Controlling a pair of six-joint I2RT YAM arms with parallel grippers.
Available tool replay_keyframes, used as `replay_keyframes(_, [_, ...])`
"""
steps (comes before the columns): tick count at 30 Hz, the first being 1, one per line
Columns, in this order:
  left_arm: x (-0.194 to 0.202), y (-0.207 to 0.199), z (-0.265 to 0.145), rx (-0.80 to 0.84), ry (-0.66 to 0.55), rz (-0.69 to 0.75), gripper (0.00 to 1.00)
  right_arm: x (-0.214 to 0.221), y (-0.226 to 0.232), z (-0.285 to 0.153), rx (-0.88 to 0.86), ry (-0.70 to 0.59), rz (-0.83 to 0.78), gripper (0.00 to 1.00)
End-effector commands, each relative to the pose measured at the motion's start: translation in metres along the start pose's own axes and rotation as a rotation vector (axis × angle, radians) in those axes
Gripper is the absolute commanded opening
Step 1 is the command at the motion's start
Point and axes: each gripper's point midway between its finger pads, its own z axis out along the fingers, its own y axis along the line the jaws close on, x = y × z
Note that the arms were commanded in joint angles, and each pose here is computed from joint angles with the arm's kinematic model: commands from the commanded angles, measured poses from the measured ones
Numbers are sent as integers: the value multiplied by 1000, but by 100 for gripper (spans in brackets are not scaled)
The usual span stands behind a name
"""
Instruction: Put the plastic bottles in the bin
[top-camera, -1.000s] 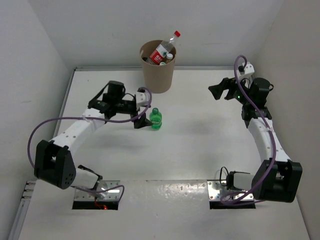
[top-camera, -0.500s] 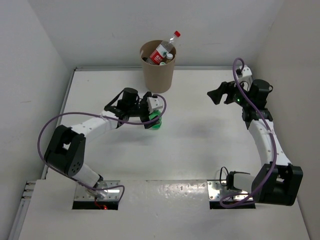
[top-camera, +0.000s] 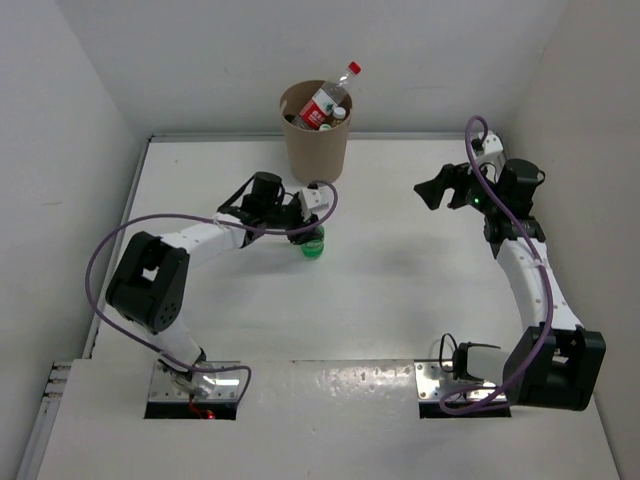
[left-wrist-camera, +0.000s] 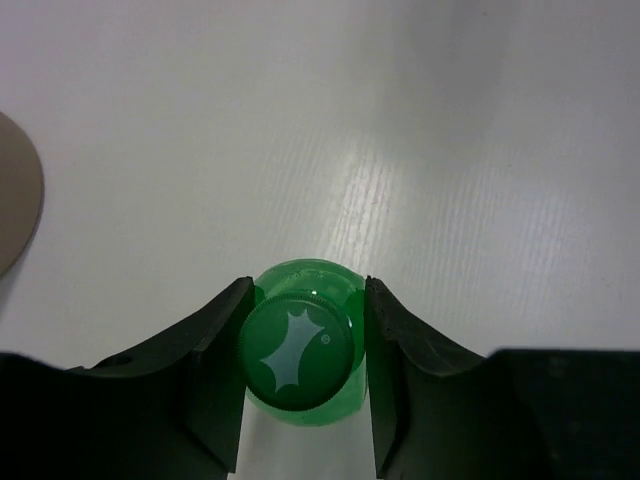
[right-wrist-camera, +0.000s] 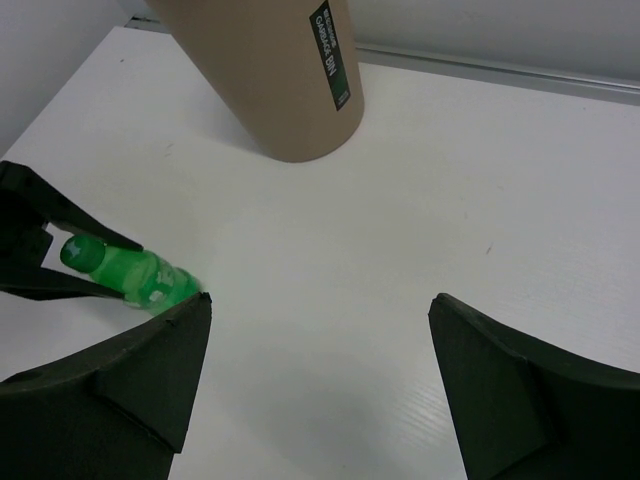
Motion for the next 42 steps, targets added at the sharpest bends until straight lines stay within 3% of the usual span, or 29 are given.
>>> replay_keyframes(1, [-33, 13, -3, 30, -91, -16, 40, -6, 4, 1, -20, -19, -29, 88])
replay_keyframes(6, [-44, 23, -15, 19, -125, -70, 11, -6, 4, 1, -18, -24, -25, 87])
replay_keyframes(8, [-70, 30, -24, -2, -167, -46, 6, -5, 4, 1, -21, -23, -26, 85])
replay_keyframes(11, [-109, 65, -52, -110, -225, -83, 1, -6, 5, 1, -25, -25, -24, 85])
replay_keyframes(12, [-154, 88, -71, -181, -294, -28, 1, -9, 6, 1, -30, -30, -28, 85])
replay_keyframes(14, [-187, 130, -99, -341, -329, -33, 0, -9, 8, 2, -36, -31, -29, 85])
replay_keyframes(15, [-231, 152, -127, -428, -399, 30, 0, -8, 8, 4, -35, -29, -24, 85])
replay_keyframes(20, [-292, 221, -175, -715, -501, 98, 0, -8, 11, 8, -45, -32, -21, 85])
replay_keyframes(23, [-297, 245, -172, -785, -519, 149, 0, -8, 10, 8, -43, -32, -24, 85])
replay_keyframes(26, [-279, 270, -154, -814, -513, 140, 0, -4, 8, 9, -37, -22, -25, 85])
replay_keyframes(31, [-256, 287, -112, -760, -503, 106, 0, -3, 7, 11, -35, -16, -24, 84])
replay_keyframes(35, [-216, 302, -74, -756, -411, 81, 0, -3, 5, 12, -32, -12, -24, 84])
replay_keyframes(38, [-210, 300, -63, -760, -378, 81, 1, -3, 5, 12, -27, -14, -23, 84])
replay_keyframes(39, [-208, 299, -62, -757, -365, 83, 10, -3, 4, 11, -26, -14, -23, 84])
replay_keyframes(40, [-202, 300, -60, -762, -353, 74, 28, -2, 4, 12, -26, -12, -24, 84])
replay_keyframes(41, [-202, 300, -60, -760, -356, 65, 73, -2, 5, 11, -27, -11, -21, 85])
replay_keyframes(42, [-206, 300, -64, -771, -364, 58, 96, -1, 4, 11, -26, -9, -24, 85])
